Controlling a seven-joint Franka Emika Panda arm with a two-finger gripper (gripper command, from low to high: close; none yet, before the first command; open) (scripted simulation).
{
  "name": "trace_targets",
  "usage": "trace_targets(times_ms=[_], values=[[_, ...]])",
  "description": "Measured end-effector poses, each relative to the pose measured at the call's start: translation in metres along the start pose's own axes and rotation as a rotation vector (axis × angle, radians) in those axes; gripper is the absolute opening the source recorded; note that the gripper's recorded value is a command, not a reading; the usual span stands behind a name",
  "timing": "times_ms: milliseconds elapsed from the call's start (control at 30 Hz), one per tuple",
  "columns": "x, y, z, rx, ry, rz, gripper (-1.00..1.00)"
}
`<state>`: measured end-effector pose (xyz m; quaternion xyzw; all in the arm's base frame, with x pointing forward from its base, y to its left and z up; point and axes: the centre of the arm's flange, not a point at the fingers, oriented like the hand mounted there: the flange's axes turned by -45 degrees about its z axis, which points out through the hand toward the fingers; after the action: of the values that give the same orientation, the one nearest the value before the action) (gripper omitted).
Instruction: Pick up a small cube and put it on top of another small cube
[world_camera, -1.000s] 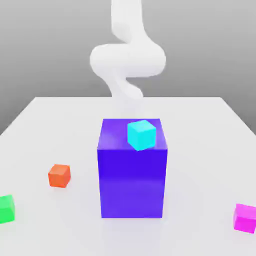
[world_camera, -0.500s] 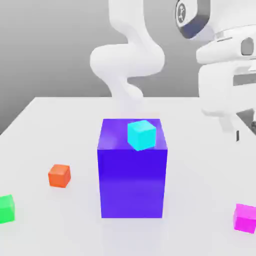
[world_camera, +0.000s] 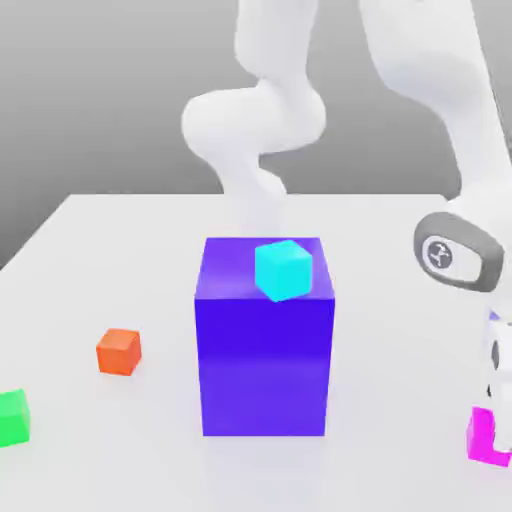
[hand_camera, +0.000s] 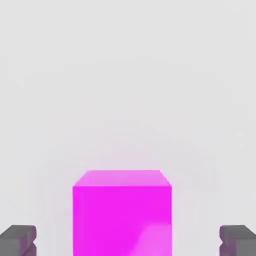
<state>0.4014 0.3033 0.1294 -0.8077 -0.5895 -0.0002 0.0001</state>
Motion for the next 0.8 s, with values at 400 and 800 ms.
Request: trace_targets(times_ms=[400, 800], values=[[-0.006, 0.008, -0.057, 0.0, -0.003, 0.018, -1.0], [-0.264, 0.178, -0.082, 0.0, -0.029, 0.586, -1.0]])
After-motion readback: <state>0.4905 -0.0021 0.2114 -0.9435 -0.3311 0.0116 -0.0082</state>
